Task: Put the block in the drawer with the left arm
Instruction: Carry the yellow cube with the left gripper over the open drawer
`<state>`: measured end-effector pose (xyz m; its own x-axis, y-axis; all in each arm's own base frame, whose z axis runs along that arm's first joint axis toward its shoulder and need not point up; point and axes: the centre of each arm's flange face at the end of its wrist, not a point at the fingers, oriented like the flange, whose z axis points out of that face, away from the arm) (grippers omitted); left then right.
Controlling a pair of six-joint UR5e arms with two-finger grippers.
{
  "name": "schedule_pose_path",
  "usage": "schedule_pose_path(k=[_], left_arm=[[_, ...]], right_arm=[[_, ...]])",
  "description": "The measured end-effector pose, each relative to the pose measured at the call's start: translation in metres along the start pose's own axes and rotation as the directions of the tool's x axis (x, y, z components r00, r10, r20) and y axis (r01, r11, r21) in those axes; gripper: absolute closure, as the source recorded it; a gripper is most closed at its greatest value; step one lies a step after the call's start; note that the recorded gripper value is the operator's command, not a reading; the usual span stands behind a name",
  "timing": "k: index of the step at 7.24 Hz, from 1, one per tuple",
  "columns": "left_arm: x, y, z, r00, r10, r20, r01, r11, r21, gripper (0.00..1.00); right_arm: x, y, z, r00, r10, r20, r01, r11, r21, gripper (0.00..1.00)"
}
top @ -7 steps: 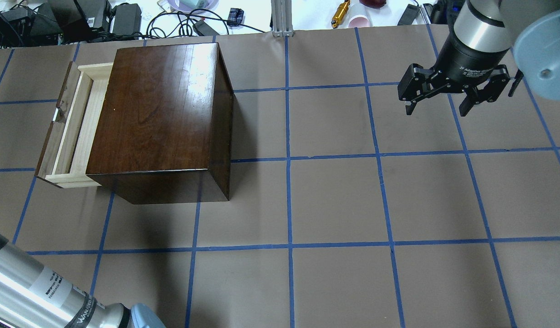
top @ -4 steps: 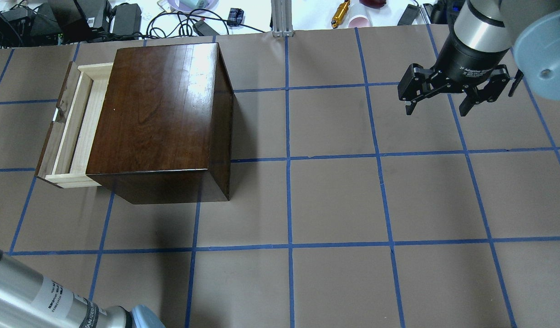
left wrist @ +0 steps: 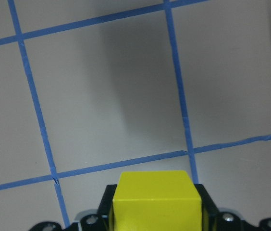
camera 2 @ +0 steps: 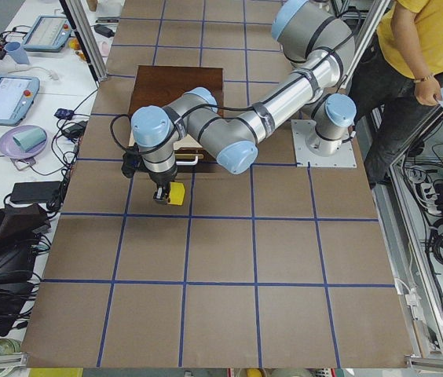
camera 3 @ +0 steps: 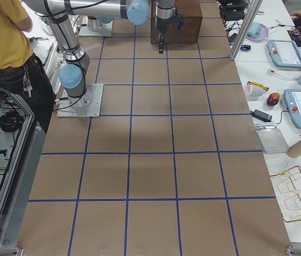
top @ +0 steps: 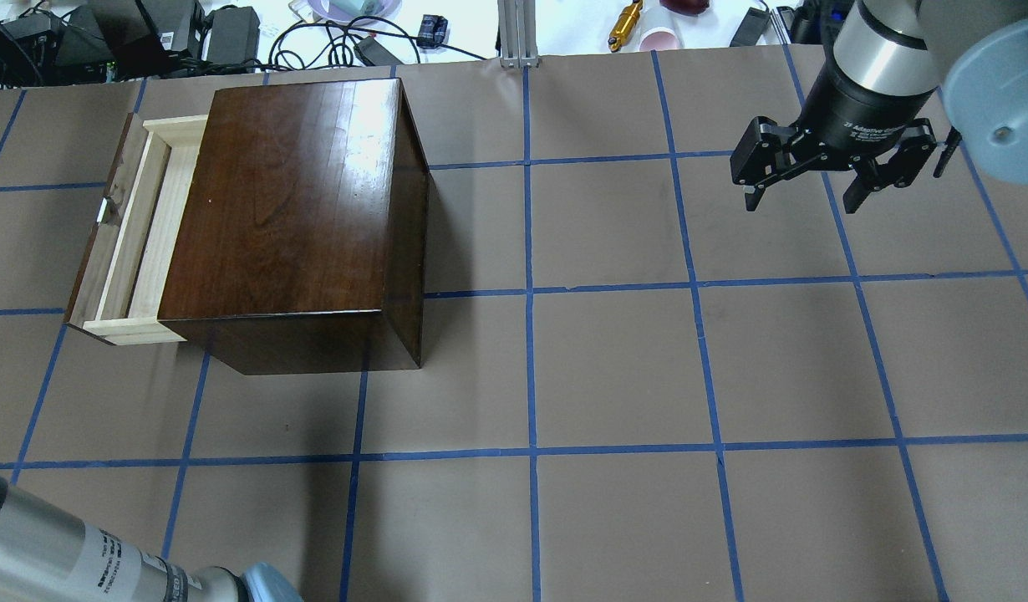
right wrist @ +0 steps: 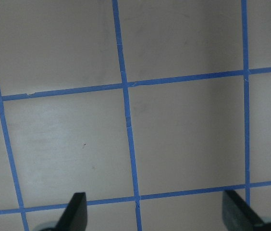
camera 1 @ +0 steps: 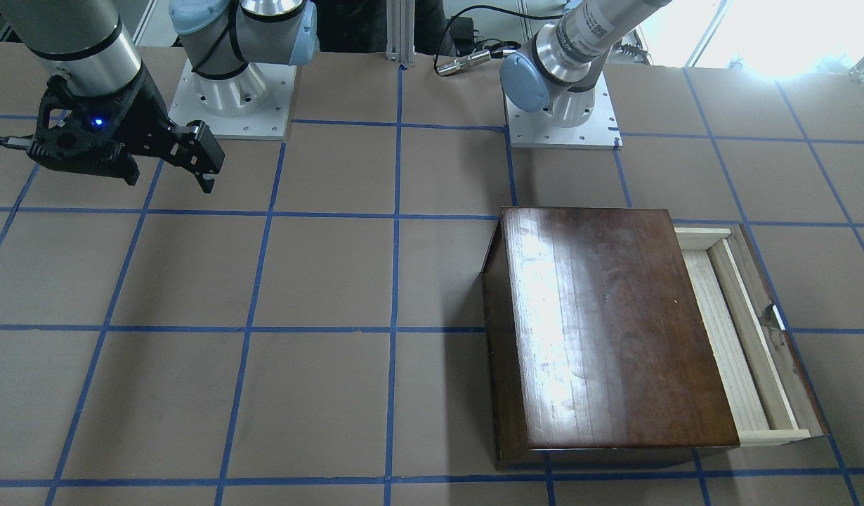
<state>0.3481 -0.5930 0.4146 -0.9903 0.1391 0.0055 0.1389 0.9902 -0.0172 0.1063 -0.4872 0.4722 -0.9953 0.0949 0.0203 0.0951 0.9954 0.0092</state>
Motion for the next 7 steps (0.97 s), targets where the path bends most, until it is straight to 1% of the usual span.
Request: schedule_pose_path(k=[2, 4, 7], left_arm=[[0.054, -0.013, -0.007, 0.999, -0.043, -0.009, 0.043, 0.999, 0.003, 0.62], [0.113, -0.034, -0.010, 0.996, -0.084, -0.016, 0.084, 0.996, 0.000, 0.62], [0.176, -0.047, 0.004, 0.987, -0.153, -0.050, 0.152, 0.988, -0.016, 0.65]], right_arm=[[0.000, 0.000, 0.000, 1.000, 0.000, 0.000, 0.000, 1.000, 0.000, 0.00], [0.000, 0.000, 0.000, 1.000, 0.000, 0.000, 0.000, 1.000, 0.000, 0.00], [0.000, 0.000, 0.000, 1.000, 0.000, 0.000, 0.000, 1.000, 0.000, 0.00]])
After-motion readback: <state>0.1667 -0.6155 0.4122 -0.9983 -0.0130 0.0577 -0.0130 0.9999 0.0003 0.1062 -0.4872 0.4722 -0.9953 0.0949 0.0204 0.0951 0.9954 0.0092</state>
